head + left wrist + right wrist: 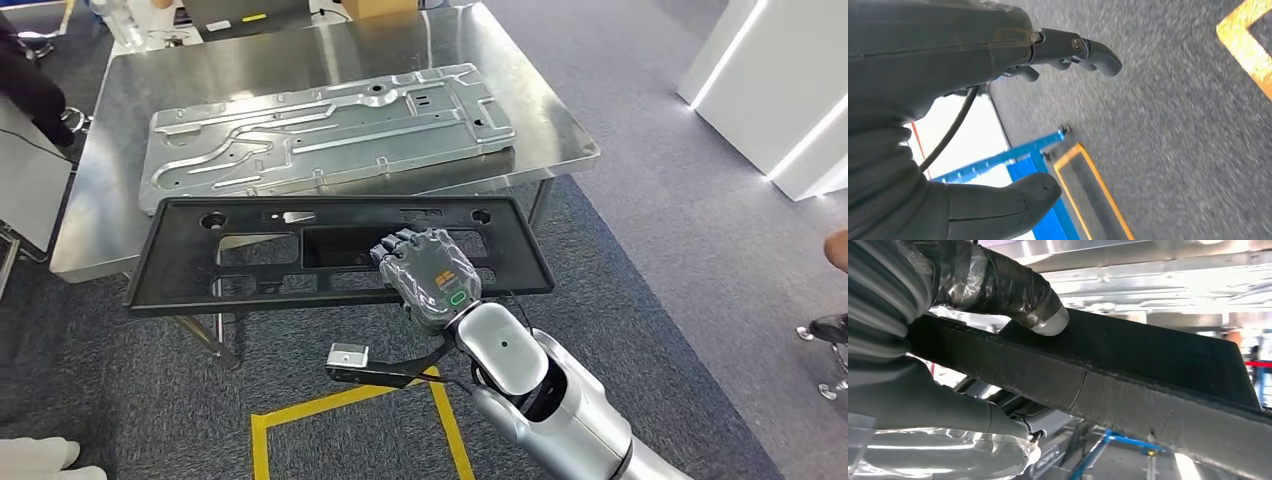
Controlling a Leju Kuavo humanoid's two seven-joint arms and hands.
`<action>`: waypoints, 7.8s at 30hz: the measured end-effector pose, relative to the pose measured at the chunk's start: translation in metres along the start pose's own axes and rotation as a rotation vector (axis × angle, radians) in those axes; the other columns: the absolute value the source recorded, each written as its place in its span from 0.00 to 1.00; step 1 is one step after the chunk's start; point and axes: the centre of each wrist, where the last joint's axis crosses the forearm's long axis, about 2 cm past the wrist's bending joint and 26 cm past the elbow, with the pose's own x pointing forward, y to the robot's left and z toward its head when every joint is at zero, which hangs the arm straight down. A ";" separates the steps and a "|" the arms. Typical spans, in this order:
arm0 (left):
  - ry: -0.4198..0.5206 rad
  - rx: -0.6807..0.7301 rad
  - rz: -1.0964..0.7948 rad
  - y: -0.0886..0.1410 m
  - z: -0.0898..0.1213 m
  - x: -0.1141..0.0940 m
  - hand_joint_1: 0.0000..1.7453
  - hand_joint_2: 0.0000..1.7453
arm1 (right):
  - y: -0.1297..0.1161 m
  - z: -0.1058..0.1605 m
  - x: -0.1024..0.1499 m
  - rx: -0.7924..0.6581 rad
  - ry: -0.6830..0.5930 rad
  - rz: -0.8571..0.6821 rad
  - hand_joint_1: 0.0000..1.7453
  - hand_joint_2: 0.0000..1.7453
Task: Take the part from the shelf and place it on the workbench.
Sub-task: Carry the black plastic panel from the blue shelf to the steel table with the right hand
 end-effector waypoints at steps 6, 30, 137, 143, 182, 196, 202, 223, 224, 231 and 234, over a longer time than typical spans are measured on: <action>0.008 -0.001 -0.001 -0.001 0.000 -0.004 0.00 1.00 | -0.003 -0.002 -0.001 -0.006 -0.003 0.007 1.00 1.00; 0.016 0.001 0.014 0.001 0.000 -0.001 0.00 1.00 | 0.008 0.017 -0.029 0.042 0.010 0.029 1.00 1.00; 0.084 0.003 -0.012 0.009 0.000 -0.004 0.00 1.00 | 0.031 0.041 -0.026 0.120 0.058 0.091 1.00 1.00; 0.112 0.008 -0.019 0.010 0.000 -0.004 0.00 1.00 | 0.028 0.042 -0.021 0.103 0.053 0.092 1.00 1.00; 0.155 0.044 -0.099 0.003 0.000 0.001 0.00 1.00 | 0.001 0.048 -0.001 0.031 0.028 0.081 1.00 1.00; 0.114 0.045 -0.163 0.003 0.000 0.000 0.00 1.00 | 0.013 0.072 0.003 0.050 0.045 0.082 1.00 1.00; 0.112 0.049 -0.170 0.003 0.000 0.000 0.00 1.00 | 0.019 0.079 0.004 0.061 0.045 0.087 1.00 1.00; 0.099 0.043 -0.179 0.008 0.000 -0.001 0.00 1.00 | 0.022 0.081 0.006 0.070 0.042 0.099 1.00 1.00; 0.098 0.043 -0.180 0.008 0.000 -0.001 0.00 1.00 | 0.023 0.081 0.006 0.071 0.043 0.100 1.00 1.00; 0.091 0.043 -0.179 0.008 0.000 -0.001 0.00 1.00 | 0.027 0.082 0.003 0.076 0.052 0.106 1.00 1.00; 0.090 0.045 -0.178 0.008 0.000 -0.001 0.00 1.00 | 0.027 0.081 0.003 0.075 0.051 0.107 1.00 1.00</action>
